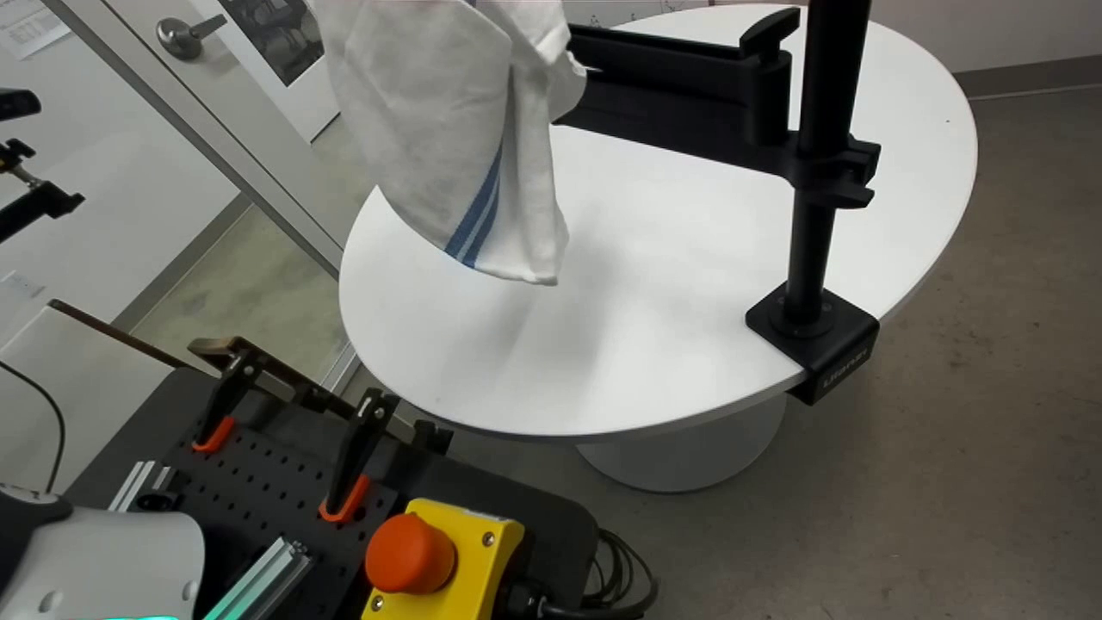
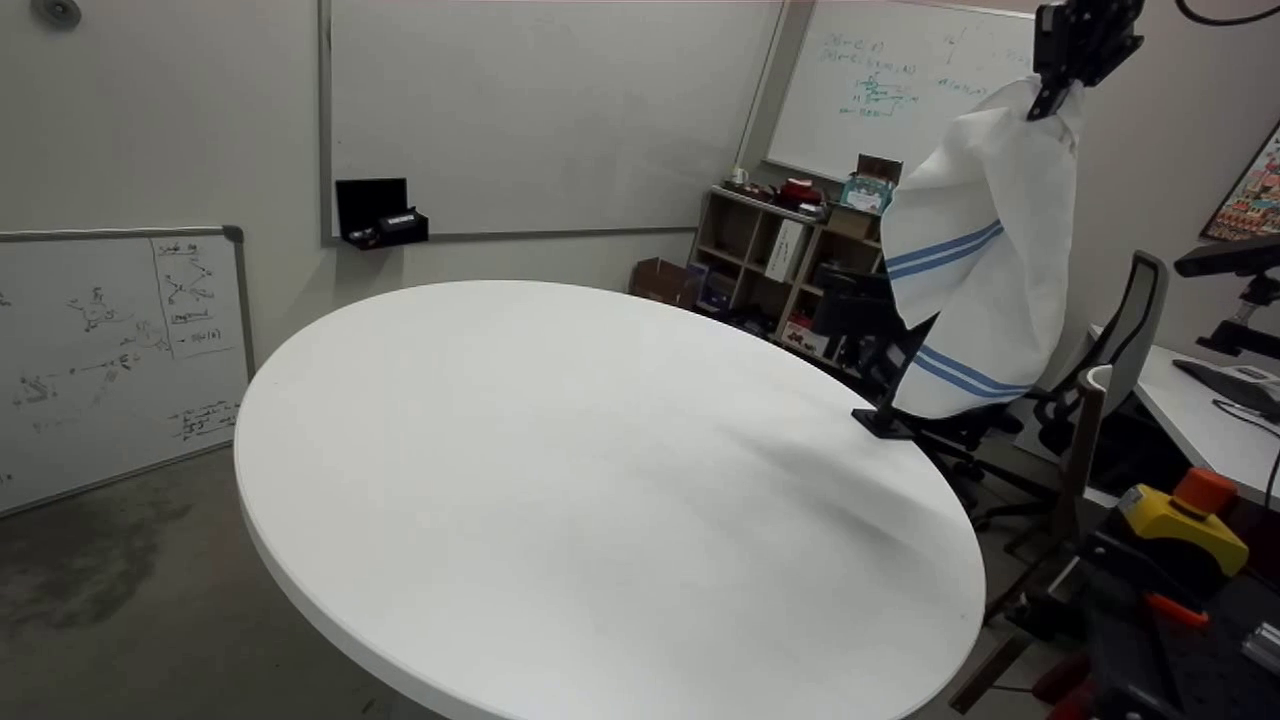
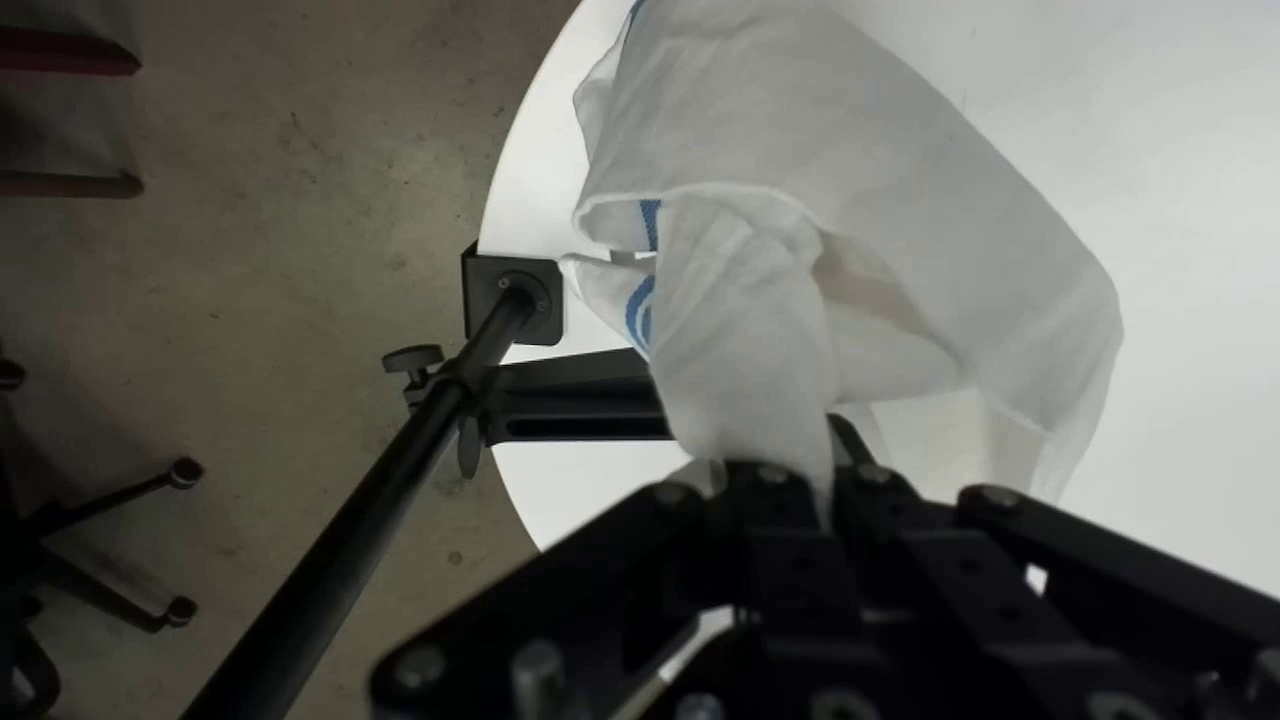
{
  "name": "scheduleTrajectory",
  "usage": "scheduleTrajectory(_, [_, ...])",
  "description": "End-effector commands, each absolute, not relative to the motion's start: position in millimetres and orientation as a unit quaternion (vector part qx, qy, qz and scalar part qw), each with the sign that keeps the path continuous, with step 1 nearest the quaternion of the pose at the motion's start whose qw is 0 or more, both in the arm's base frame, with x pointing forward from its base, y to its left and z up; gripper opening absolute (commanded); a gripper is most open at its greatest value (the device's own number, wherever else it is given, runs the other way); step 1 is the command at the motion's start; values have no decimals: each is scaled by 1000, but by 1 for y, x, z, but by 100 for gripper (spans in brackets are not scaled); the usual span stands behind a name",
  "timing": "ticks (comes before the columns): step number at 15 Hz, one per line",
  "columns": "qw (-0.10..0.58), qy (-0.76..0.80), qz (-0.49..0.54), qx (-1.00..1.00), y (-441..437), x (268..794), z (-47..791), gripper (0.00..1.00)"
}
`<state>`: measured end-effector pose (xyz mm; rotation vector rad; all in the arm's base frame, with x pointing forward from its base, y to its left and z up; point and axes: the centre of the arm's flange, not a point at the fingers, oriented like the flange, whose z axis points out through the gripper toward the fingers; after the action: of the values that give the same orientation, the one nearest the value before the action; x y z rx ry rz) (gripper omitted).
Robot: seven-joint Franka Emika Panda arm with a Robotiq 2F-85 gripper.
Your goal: Hang the towel on the stand
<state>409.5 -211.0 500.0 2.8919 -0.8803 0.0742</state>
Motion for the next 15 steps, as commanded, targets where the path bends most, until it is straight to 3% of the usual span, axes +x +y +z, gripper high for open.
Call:
scheduleTrajectory(1, [58, -333, 22, 941, -237, 430, 501, 1])
scheduleTrajectory(15, [95, -412, 10, 906, -283, 516, 455, 1])
